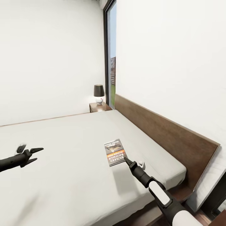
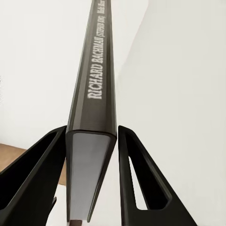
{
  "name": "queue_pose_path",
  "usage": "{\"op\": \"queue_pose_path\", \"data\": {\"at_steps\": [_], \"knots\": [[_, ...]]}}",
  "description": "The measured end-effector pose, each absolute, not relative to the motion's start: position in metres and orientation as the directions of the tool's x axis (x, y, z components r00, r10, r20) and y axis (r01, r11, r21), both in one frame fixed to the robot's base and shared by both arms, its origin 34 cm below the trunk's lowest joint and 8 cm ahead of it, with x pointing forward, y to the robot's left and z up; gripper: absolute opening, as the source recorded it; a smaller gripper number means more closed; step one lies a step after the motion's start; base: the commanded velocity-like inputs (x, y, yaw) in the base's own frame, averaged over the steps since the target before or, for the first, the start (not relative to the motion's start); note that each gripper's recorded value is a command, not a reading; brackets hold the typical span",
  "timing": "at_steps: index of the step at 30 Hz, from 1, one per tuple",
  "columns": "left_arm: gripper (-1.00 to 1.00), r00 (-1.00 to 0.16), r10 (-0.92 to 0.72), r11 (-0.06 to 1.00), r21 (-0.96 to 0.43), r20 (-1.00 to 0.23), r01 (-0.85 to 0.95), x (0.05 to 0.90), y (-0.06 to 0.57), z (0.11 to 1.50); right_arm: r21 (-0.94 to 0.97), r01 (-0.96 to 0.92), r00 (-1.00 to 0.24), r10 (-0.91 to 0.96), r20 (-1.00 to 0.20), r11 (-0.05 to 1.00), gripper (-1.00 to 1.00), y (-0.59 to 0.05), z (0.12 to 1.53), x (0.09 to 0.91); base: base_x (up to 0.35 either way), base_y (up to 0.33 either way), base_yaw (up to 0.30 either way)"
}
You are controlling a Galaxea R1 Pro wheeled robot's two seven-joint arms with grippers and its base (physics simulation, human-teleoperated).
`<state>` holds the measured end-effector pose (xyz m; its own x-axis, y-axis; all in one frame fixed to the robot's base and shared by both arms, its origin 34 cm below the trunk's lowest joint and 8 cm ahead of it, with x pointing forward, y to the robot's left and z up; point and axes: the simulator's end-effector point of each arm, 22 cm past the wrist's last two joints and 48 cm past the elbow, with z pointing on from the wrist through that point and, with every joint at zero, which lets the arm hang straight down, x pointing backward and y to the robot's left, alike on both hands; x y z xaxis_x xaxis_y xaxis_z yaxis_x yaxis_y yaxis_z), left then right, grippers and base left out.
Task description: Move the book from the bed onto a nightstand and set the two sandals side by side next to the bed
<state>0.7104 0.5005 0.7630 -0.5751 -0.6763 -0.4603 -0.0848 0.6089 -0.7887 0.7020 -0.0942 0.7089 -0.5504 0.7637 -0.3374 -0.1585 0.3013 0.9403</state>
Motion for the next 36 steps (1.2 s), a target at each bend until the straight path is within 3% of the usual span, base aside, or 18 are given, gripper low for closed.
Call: {"op": "queue_pose_path", "data": {"at_steps": [36], "knots": [[1.0, -0.565, -0.676, 0.609, -0.79, -0.473, -0.068, 0.709, 0.5, 0.775, 0.936, -0.179, -0.543, 0.763, -0.35, 0.302, -1.0, -0.094, 0.721, 0.702, 0.0, 0.0, 0.0]]}}
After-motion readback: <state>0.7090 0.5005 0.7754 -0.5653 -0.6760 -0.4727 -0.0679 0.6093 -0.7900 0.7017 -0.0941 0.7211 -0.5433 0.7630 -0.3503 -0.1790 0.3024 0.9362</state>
